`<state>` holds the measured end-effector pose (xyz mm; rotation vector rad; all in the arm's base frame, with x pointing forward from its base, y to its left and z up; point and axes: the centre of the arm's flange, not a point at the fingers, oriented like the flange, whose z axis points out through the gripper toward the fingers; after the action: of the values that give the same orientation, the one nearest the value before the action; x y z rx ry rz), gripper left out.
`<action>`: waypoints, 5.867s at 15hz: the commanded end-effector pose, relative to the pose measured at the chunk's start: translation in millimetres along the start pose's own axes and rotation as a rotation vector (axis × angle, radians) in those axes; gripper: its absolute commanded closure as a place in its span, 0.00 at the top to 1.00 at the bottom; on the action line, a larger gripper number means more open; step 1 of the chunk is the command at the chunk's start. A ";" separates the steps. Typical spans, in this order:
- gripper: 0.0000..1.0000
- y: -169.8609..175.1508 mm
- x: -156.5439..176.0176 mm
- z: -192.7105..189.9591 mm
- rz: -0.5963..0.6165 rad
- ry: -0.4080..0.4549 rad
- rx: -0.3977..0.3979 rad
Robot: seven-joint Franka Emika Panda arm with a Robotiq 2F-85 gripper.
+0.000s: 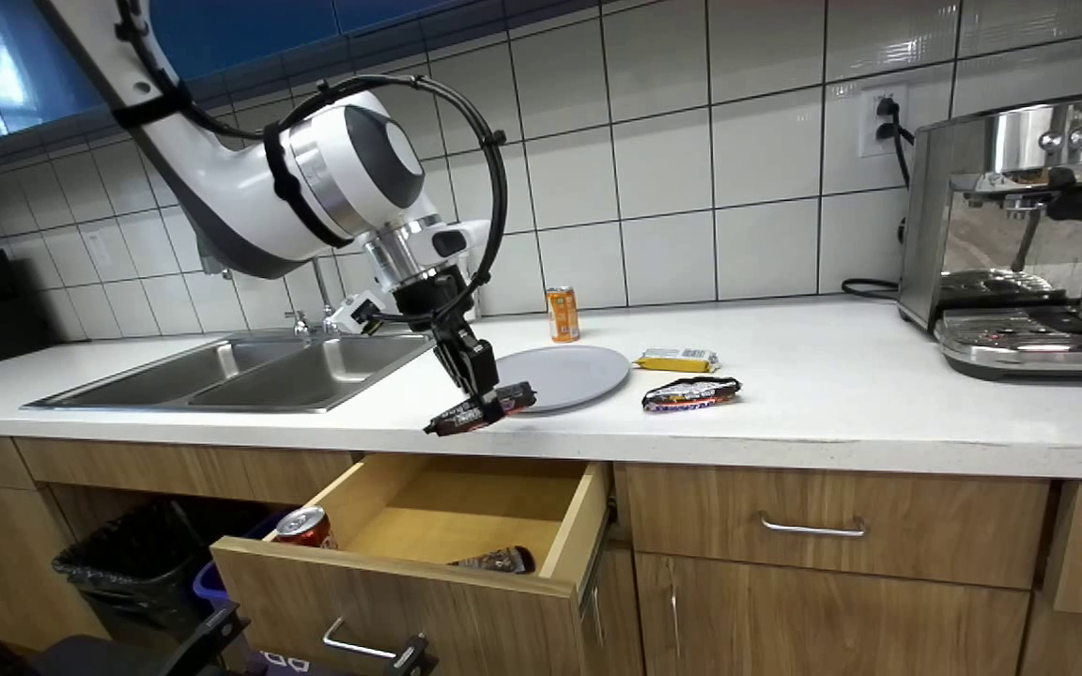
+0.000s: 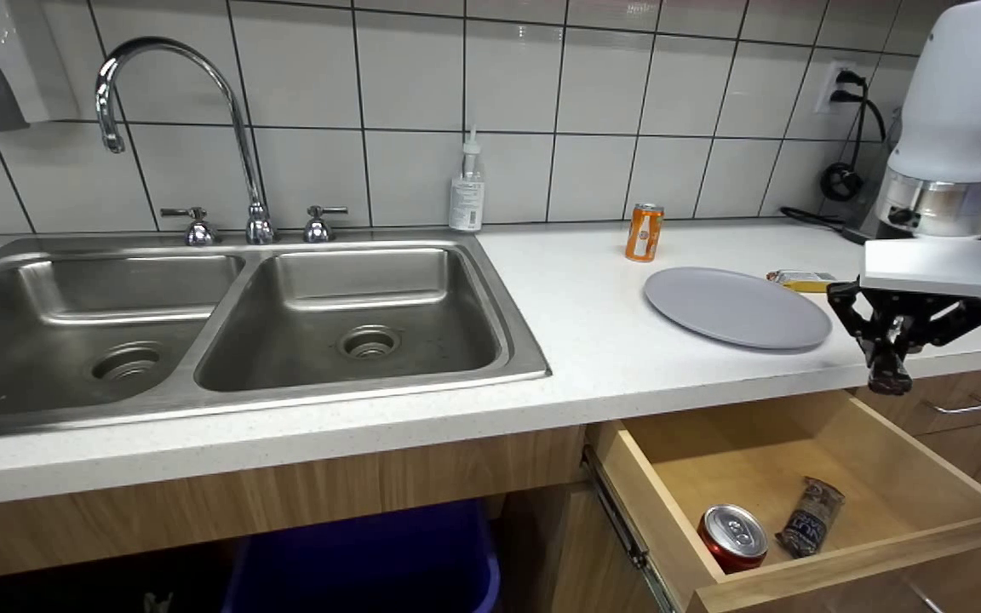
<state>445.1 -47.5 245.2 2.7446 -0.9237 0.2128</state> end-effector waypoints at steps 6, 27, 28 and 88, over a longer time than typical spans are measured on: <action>0.04 -7.5 -26.3 29.8 -0.065 0.000 -0.058; 0.79 -51.5 -57.0 84.3 0.035 -0.018 -0.065; 0.85 -49.1 -56.8 81.9 0.035 -0.017 -0.058; 1.00 75.4 229.0 75.0 0.378 -0.047 0.133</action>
<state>565.9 -241.5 237.7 2.6682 -1.4784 0.3274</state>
